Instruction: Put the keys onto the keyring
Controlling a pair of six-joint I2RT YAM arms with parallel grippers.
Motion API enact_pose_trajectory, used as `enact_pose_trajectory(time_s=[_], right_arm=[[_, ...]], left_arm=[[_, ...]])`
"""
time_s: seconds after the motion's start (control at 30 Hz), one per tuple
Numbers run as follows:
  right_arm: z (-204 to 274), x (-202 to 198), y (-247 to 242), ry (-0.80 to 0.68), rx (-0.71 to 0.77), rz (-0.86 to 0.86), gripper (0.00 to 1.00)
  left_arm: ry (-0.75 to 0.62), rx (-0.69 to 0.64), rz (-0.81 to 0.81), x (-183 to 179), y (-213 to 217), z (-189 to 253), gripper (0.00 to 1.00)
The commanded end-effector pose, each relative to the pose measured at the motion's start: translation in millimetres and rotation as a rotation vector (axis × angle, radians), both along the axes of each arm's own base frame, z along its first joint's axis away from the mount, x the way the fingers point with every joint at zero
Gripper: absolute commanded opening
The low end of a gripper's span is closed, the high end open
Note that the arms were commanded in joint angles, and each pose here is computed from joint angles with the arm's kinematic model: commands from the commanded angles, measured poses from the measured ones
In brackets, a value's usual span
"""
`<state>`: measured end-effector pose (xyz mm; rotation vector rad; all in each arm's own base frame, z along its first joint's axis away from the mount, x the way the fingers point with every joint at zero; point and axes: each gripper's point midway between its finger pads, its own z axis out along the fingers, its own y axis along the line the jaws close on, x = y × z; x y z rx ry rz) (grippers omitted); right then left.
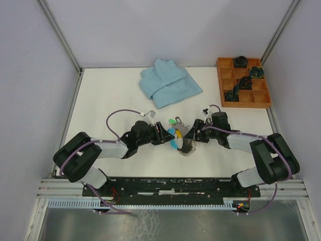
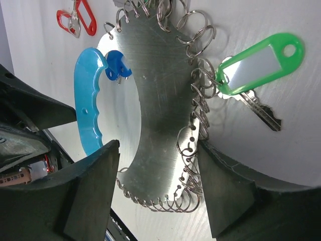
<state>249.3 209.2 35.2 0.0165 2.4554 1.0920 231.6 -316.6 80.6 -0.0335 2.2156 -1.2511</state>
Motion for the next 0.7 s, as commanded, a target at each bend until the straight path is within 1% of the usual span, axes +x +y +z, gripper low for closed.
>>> enact_pose_trajectory(time_s=[0.0,0.07,0.23,0.3,0.4,0.43,0.53,0.57,0.67], right_arm=[[0.9,-4.1,7.2,-0.007,0.036,0.033,0.7],[-1.5,-4.4,6.8,-0.003,0.032,0.031,0.66],[-2.7,-3.0,6.1,-0.002,0.031,0.017,0.48],[-2.0,-2.2,5.0,-0.008,0.025,0.012,0.39],[-0.8,-1.1,3.7,-0.016,0.014,0.009,0.23],[0.3,-0.1,3.2,-0.022,0.011,0.008,0.16],[5.5,1.1,3.9,-0.035,0.01,0.014,0.02],[8.0,1.5,3.7,-0.04,0.011,0.016,0.01],[18.7,3.3,4.5,-0.067,0.012,0.028,0.01]], left_arm=[[0.029,-0.096,-0.019,-2.6,-13.4,10.2,0.53],[0.038,-0.089,-0.011,-2.4,-12.4,5.9,0.53],[0.087,-0.014,0.033,-2.0,-2.4,-15.7,0.53],[0.094,0.023,0.053,-2.0,3.7,-23.7,0.53],[0.097,0.072,0.078,-2.4,13.2,-30.9,0.53],[0.094,0.085,0.084,-2.2,15.7,-31.8,0.53],[0.083,0.123,0.104,-0.1,22.6,-31.7,0.54],[0.078,0.135,0.109,0.5,24.6,-31.1,0.55],[0.062,0.166,0.119,2.8,29.1,-26.1,0.57]])
